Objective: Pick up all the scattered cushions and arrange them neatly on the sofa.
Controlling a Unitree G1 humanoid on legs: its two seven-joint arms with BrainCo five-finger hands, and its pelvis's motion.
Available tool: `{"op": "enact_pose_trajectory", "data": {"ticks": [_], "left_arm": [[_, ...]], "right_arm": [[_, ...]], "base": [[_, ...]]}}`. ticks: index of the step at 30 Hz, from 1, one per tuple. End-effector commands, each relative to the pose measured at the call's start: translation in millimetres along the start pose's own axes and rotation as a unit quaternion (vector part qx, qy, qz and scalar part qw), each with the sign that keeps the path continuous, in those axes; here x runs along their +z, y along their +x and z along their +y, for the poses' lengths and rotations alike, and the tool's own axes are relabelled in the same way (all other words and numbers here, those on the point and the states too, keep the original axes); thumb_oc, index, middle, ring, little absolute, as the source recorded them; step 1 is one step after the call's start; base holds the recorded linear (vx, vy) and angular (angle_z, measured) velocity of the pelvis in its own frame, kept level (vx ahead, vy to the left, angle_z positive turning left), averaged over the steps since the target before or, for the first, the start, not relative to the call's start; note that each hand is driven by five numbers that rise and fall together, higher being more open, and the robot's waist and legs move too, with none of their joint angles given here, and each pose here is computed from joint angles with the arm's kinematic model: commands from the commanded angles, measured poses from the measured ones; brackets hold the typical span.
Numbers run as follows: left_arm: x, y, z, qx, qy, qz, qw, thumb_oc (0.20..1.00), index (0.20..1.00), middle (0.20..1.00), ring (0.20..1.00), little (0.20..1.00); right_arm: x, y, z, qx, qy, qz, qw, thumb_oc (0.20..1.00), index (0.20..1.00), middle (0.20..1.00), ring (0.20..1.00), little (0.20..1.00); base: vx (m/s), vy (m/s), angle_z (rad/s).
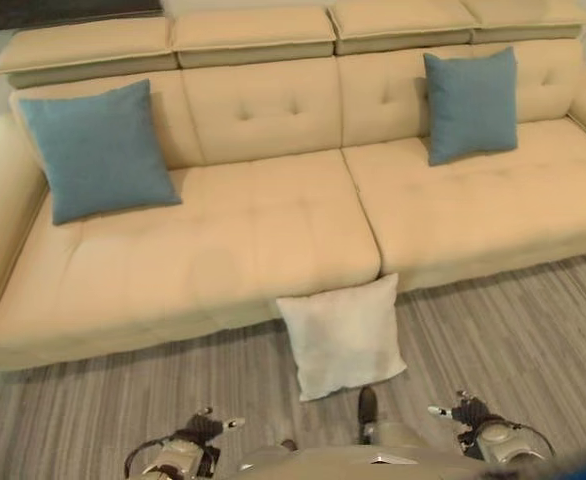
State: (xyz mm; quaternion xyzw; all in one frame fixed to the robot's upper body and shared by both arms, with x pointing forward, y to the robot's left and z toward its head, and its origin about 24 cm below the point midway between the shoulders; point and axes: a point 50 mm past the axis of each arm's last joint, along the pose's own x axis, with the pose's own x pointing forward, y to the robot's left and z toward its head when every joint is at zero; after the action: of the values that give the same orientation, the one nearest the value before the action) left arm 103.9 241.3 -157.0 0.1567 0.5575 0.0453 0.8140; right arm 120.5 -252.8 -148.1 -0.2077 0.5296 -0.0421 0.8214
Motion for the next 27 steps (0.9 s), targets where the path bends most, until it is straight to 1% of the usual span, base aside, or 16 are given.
{"op": "enact_pose_trajectory", "data": {"ticks": [1,4,7,10,11,12,14,15,16,17,18,19,21,22,24,27], "left_arm": [[17,2,15,0.019,0.004,-0.024,1.000,1.000,1.000,1.000,1.000,1.000],[25,3,14,0.017,0.007,-0.037,0.999,1.000,1.000,1.000,1.000,1.000],[49,3,12,0.010,0.008,-0.078,0.997,1.000,1.000,1.000,1.000,1.000],[66,2,15,0.016,-0.005,-0.112,0.994,1.000,1.000,1.000,1.000,1.000],[76,1,16,0.019,-0.009,-0.130,0.991,1.000,1.000,1.000,1.000,1.000],[94,-2,19,0.026,-0.020,-0.163,0.986,1.000,1.000,1.000,1.000,1.000],[126,-9,25,0.045,-0.045,-0.221,0.973,1.000,1.000,1.000,1.000,1.000],[163,-21,31,0.061,-0.078,-0.287,0.953,1.000,1.000,1.000,1.000,1.000],[163,-21,31,0.062,-0.078,-0.287,0.953,1.000,1.000,1.000,1.000,1.000],[175,-25,32,0.066,-0.090,-0.304,0.946,1.000,1.000,1.000,1.000,1.000],[200,-35,36,0.076,-0.116,-0.341,0.930,1.000,1.000,1.000,1.000,1.000],[200,-35,36,0.076,-0.116,-0.341,0.930,1.000,1.000,1.000,1.000,1.000],[224,-45,40,0.081,-0.149,-0.369,0.914,1.000,1.000,1.000,1.000,1.000],[225,-45,40,0.081,-0.150,-0.369,0.914,1.000,1.000,1.000,1.000,1.000],[266,-66,50,0.093,-0.193,-0.417,0.883,1.000,1.000,1.000,1.000,1.000],[302,-89,58,0.100,-0.216,-0.458,0.856,1.000,1.000,1.000,1.000,1.000]], "right_arm": [[3,1,-13,-0.020,-0.010,-0.010,1.000,1.000,1.000,1.000,1.000,1.000],[3,0,-15,-0.024,-0.004,-0.015,1.000,1.000,1.000,1.000,1.000,1.000],[11,1,-22,-0.035,0.007,-0.030,0.999,1.000,1.000,1.000,1.000,1.000],[28,3,-23,-0.040,0.002,-0.056,0.998,1.000,1.000,1.000,1.000,1.000],[36,3,-24,-0.044,0.003,-0.067,0.997,1.000,1.000,1.000,1.000,1.000],[54,3,-26,-0.050,0.005,-0.095,0.994,1.000,1.000,1.000,1.000,1.000],[77,2,-35,-0.067,0.016,-0.130,0.989,1.000,1.000,1.000,1.000,1.000],[104,-1,-43,-0.087,0.031,-0.174,0.981,1.000,1.000,1.000,1.000,1.000],[104,-1,-43,-0.087,0.031,-0.174,0.980,1.000,1.000,1.000,1.000,1.000],[116,-3,-46,-0.093,0.037,-0.191,0.976,1.000,1.000,1.000,1.000,1.000],[140,-9,-54,-0.109,0.044,-0.229,0.966,1.000,1.000,1.000,1.000,1.000],[141,-9,-54,-0.109,0.044,-0.229,0.966,1.000,1.000,1.000,1.000,1.000],[168,-16,-64,-0.130,0.045,-0.264,0.955,1.000,1.000,1.000,1.000,1.000],[168,-16,-65,-0.130,0.045,-0.265,0.954,1.000,1.000,1.000,1.000,1.000],[220,-36,-85,-0.167,0.056,-0.334,0.926,1.000,1.000,1.000,1.000,1.000],[265,-63,-108,-0.206,0.063,-0.394,0.893,1.000,1.000,1.000,1.000,1.000]], "base": [[0.01,-0.164,0.90],[-0.05,-0.081,0.81],[-0.16,-0.034,0.91],[-0.09,0.040,0.30],[-0.17,0.141,-0.33],[-0.22,0.171,-0.17],[-0.26,0.133,-0.19],[-0.20,0.051,-0.06],[-0.18,0.034,-0.02],[-0.12,-0.001,-0.12],[-0.12,-0.002,-0.12],[-0.13,-0.001,0.11],[-0.08,0.012,0.15],[-0.10,0.023,-0.11],[-0.10,0.040,-0.19],[-0.03,0.036,-0.19]]}}
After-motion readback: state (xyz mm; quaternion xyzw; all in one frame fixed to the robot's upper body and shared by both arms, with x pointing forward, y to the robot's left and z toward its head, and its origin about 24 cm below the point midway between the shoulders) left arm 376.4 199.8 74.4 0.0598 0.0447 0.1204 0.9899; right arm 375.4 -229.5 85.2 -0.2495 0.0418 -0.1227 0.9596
